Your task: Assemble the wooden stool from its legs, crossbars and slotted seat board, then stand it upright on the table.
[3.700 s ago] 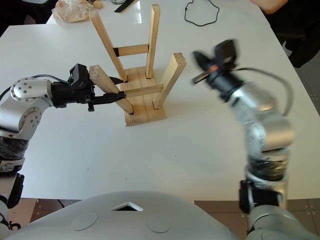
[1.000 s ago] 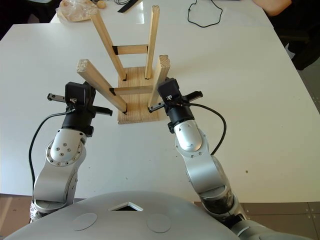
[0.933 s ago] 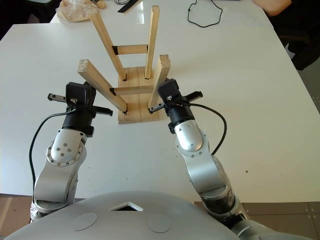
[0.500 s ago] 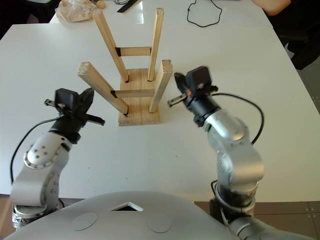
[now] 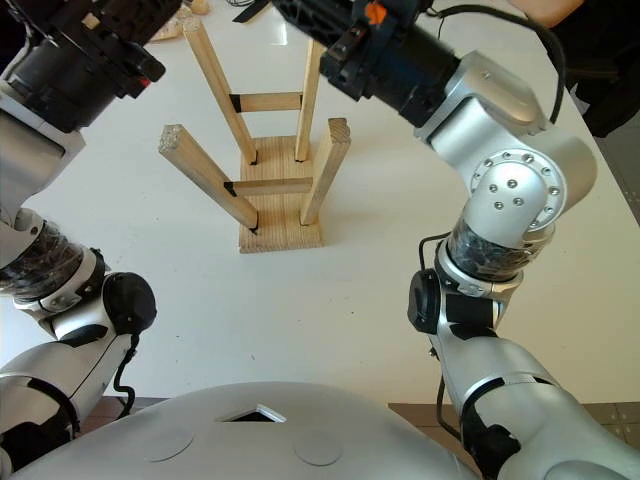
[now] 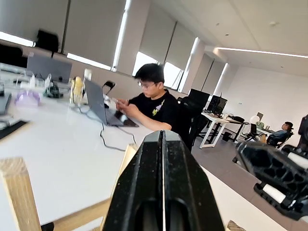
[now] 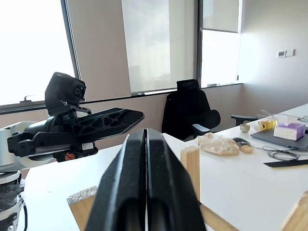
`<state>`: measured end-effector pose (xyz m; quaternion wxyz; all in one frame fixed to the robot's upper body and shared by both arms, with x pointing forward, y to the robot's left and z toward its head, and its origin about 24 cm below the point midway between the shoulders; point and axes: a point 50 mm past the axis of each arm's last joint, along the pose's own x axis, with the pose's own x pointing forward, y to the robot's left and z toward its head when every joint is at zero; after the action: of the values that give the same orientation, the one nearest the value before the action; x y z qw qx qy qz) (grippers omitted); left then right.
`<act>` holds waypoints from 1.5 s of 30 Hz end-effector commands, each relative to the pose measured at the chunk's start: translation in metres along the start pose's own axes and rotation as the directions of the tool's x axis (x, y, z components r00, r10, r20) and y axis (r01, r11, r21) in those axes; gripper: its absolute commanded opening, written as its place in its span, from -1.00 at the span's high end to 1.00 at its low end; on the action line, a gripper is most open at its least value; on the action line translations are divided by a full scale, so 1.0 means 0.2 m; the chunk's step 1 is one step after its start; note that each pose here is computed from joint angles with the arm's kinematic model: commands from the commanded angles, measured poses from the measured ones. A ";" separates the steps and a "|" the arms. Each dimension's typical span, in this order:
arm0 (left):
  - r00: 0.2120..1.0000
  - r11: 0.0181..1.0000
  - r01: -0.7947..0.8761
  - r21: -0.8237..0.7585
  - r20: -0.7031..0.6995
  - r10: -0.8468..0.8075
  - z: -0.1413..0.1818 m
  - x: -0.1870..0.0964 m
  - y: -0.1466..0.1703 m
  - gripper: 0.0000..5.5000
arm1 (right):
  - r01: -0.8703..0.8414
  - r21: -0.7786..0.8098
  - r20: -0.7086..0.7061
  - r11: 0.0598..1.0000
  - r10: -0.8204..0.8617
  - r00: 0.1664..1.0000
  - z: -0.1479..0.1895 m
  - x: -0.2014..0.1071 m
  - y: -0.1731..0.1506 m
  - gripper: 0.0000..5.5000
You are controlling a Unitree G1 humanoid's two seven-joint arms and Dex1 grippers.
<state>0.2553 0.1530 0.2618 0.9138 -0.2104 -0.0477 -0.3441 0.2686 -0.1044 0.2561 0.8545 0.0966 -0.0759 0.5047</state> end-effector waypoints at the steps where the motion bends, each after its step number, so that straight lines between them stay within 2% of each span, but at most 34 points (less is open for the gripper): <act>1: 0.996 1.000 -0.023 0.003 -0.082 0.023 -0.03 -0.03 0.02 0.99 | 0.020 0.002 0.016 1.000 -0.021 1.000 0.00 0.00 -0.01 1.00; 5: 0.994 1.000 -0.005 -0.023 -0.111 0.003 -0.05 -0.05 0.01 0.99 | 0.045 0.005 0.017 0.999 -0.045 0.999 -0.01 -0.01 -0.02 1.00; 7: 0.984 0.998 -0.022 -0.060 -0.177 0.011 -0.14 -0.07 0.01 0.99 | 0.045 0.033 -0.058 0.998 -0.043 0.997 -0.11 -0.02 -0.02 1.00; 10: 0.944 0.990 -0.096 -0.102 -0.325 0.058 -0.35 -0.11 0.03 0.99 | 0.104 0.096 -0.233 0.990 -0.080 0.969 -0.38 -0.06 -0.04 1.00; 12: 0.915 0.986 -0.132 -0.102 -0.395 0.082 -0.46 -0.14 0.04 0.99 | 0.109 0.136 -0.272 0.985 -0.069 0.960 -0.48 -0.07 -0.01 1.00; 14: 0.911 0.983 -0.153 -0.099 -0.401 0.101 -0.49 -0.15 0.05 0.99 | 0.093 0.156 -0.256 0.983 -0.051 0.965 -0.49 -0.06 0.01 1.00; 18: 0.937 0.986 -0.128 -0.103 -0.338 0.087 -0.45 -0.14 0.05 0.99 | 0.077 0.156 -0.217 0.985 -0.042 0.975 -0.44 -0.05 0.00 1.00; 24: 0.940 0.985 -0.132 -0.114 -0.331 0.087 -0.48 -0.15 0.04 0.99 | 0.091 0.159 -0.230 0.983 -0.053 0.972 -0.46 -0.07 0.00 1.00; 26: 0.954 0.985 -0.142 -0.096 -0.278 0.110 -0.43 -0.12 0.05 0.99 | 0.090 0.162 -0.185 0.983 -0.059 0.981 -0.42 -0.06 0.00 1.00; 29: 0.996 0.992 -0.086 -0.095 -0.032 0.083 -0.16 -0.09 0.07 0.99 | 0.099 0.186 0.031 0.977 -0.107 0.994 -0.19 -0.06 -0.07 1.00; 31: 0.985 0.992 -0.073 -0.102 0.152 0.088 0.04 -0.13 0.12 0.99 | 0.144 0.234 0.146 0.962 -0.181 0.973 -0.05 -0.10 -0.16 1.00; 32: 0.968 0.989 -0.088 -0.122 0.225 0.114 0.11 -0.16 0.17 0.99 | 0.187 0.265 0.167 0.946 -0.236 0.957 -0.02 -0.13 -0.23 1.00; 34: 0.948 0.976 -0.158 -0.152 0.253 0.193 0.14 -0.27 0.30 0.99 | 0.297 0.260 0.119 0.919 -0.336 0.935 -0.04 -0.20 -0.36 1.00; 36: 0.948 0.953 -0.277 -0.120 0.129 0.291 0.02 -0.39 0.46 0.99 | 0.346 0.207 0.010 0.915 -0.356 0.934 -0.17 -0.24 -0.43 1.00; 38: 0.908 0.912 -0.409 -0.030 -0.115 0.403 -0.23 -0.51 0.60 0.99 | 0.345 0.147 -0.142 0.927 -0.325 0.935 -0.38 -0.26 -0.47 1.00; 39: 0.875 0.913 -0.407 0.035 -0.273 0.401 -0.40 -0.59 0.62 0.99 | 0.304 0.114 -0.229 0.946 -0.272 0.934 -0.50 -0.27 -0.47 1.00; 41: 0.825 0.947 -0.318 0.042 -0.479 0.299 -0.65 -0.71 0.55 0.99 | 0.185 0.107 -0.352 0.977 -0.137 0.926 -0.67 -0.29 -0.43 1.00; 43: 0.818 0.977 -0.211 -0.002 -0.547 0.175 -0.75 -0.73 0.45 0.99 | 0.085 0.126 -0.407 0.988 -0.026 0.913 -0.75 -0.30 -0.40 1.00; 45: 0.816 0.992 -0.126 0.003 -0.569 0.106 -0.77 -0.72 0.40 0.99 | 0.022 0.136 -0.428 0.990 0.039 0.903 -0.78 -0.32 -0.40 1.00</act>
<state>0.1900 0.2400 0.0514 0.9079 -0.1572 0.2629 -0.2861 0.3138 -0.1543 0.0857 0.8536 0.0690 0.1459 0.4953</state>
